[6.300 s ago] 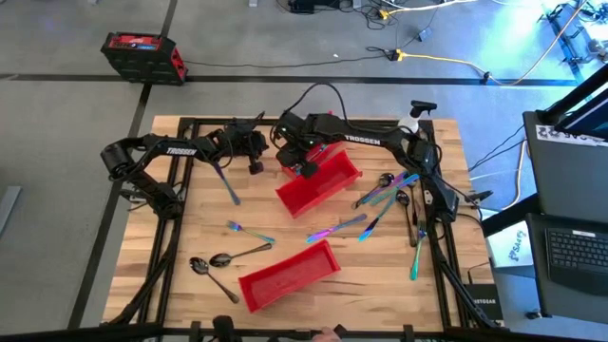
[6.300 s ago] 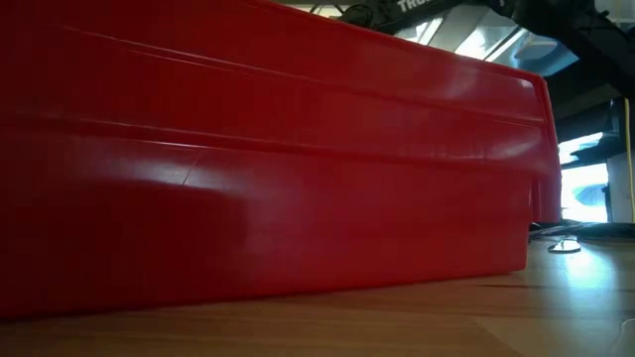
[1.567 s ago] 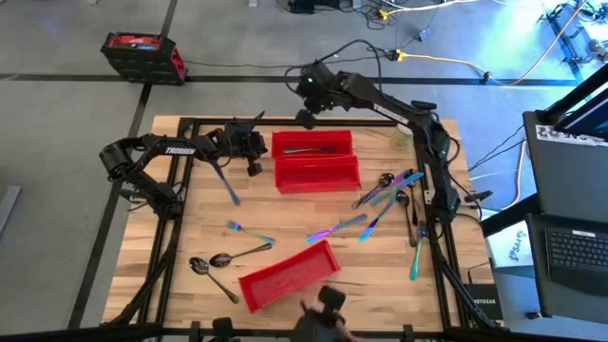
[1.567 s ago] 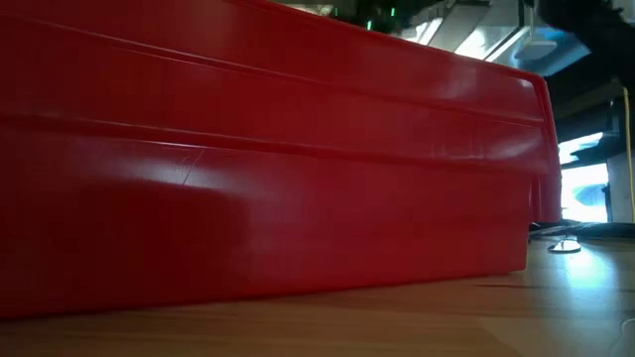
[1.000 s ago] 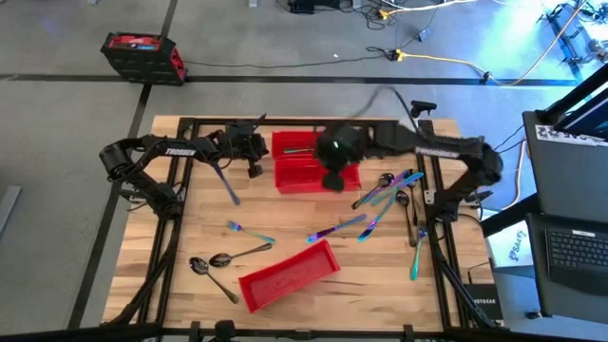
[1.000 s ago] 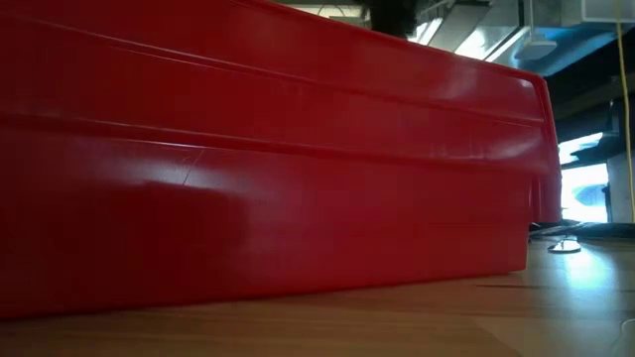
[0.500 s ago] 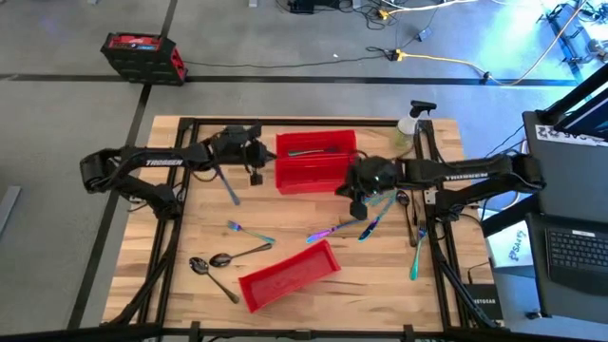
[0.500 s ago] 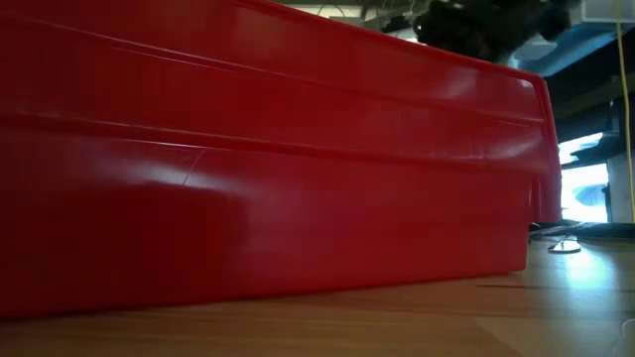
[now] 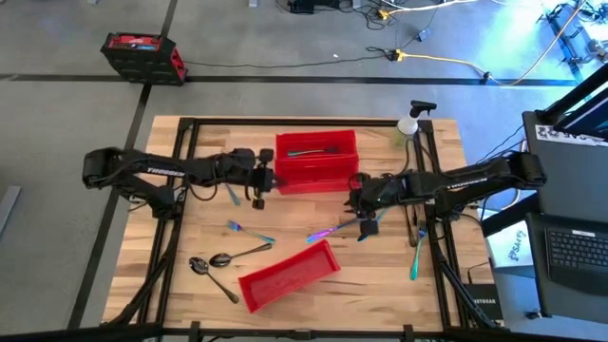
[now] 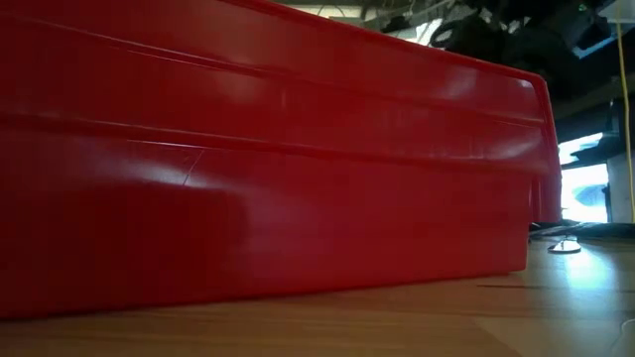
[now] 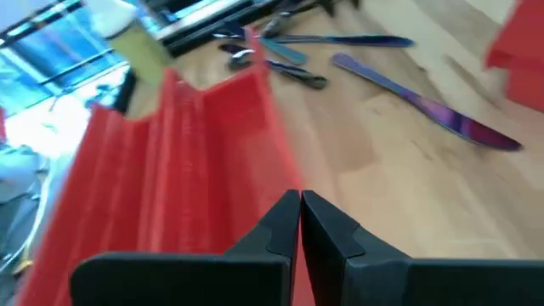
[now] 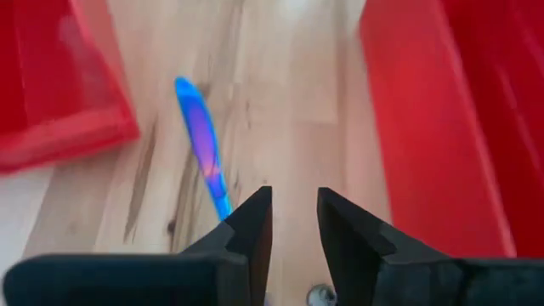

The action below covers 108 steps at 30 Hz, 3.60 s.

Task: Sort silverware
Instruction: Put the purple table knife into the bottom red bin

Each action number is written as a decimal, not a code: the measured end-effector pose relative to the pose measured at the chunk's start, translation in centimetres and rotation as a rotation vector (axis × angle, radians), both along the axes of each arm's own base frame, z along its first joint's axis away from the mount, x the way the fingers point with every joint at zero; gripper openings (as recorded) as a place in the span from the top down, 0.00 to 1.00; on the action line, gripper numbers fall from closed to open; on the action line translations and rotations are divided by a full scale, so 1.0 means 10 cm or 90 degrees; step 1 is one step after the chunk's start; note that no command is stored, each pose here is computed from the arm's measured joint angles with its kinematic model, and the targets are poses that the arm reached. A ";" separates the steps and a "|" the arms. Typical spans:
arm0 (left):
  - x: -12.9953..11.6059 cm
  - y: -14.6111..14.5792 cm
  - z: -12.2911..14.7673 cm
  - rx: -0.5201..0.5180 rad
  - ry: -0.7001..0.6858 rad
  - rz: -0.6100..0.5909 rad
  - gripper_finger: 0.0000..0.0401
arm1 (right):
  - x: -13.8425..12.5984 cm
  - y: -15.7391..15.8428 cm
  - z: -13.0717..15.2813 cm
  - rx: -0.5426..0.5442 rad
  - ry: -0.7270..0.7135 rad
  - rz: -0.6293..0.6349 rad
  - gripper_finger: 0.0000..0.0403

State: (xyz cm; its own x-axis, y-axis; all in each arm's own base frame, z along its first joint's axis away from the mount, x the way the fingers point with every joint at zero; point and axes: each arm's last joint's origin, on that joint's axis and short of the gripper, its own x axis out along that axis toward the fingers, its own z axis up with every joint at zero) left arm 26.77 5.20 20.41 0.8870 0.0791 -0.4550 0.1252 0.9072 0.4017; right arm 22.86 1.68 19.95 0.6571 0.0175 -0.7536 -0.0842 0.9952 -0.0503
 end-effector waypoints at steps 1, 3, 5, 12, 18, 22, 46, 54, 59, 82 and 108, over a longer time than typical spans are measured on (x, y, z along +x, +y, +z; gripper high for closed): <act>0.02 -0.04 -0.01 0.001 -0.001 -0.018 1.00 | 0.00 0.02 -0.02 0.000 0.007 0.006 0.80; 0.07 -0.12 -0.05 -0.003 -0.008 -0.053 1.00 | 0.00 0.06 -0.06 -0.003 0.024 0.030 0.80; 0.13 -0.19 -0.09 -0.011 -0.016 -0.087 1.00 | 0.02 0.10 -0.09 -0.011 0.035 0.052 0.80; 0.34 -0.43 -0.32 -0.003 -0.041 -0.169 1.00 | -0.01 0.14 -0.46 -0.040 0.116 0.074 0.81; 0.46 -0.54 -0.49 -0.071 -0.012 -0.174 1.00 | 0.06 0.15 -0.61 -0.044 0.133 0.079 0.86; 0.50 -0.66 -0.55 -0.069 0.004 -0.150 1.00 | 0.11 0.16 -0.66 -0.040 0.122 0.102 0.85; 0.52 -0.77 -0.73 -0.076 0.038 -0.021 1.00 | 0.28 0.14 -0.88 -0.024 0.098 0.047 0.95; 0.52 -0.75 -0.74 -0.085 0.039 -0.006 1.00 | 0.34 0.10 -0.85 0.004 0.058 -0.039 0.99; 0.53 -0.68 -0.73 -0.098 0.026 0.052 1.00 | 0.34 0.10 -0.86 0.013 0.057 -0.056 1.00; 0.55 -0.95 -0.65 -0.188 -0.043 0.069 1.00 | 0.34 0.10 -0.85 0.032 0.055 -0.081 1.00; 1.00 -1.17 -0.93 -0.224 -0.015 0.284 1.00 | 0.34 0.11 -0.84 0.039 0.056 -0.070 1.00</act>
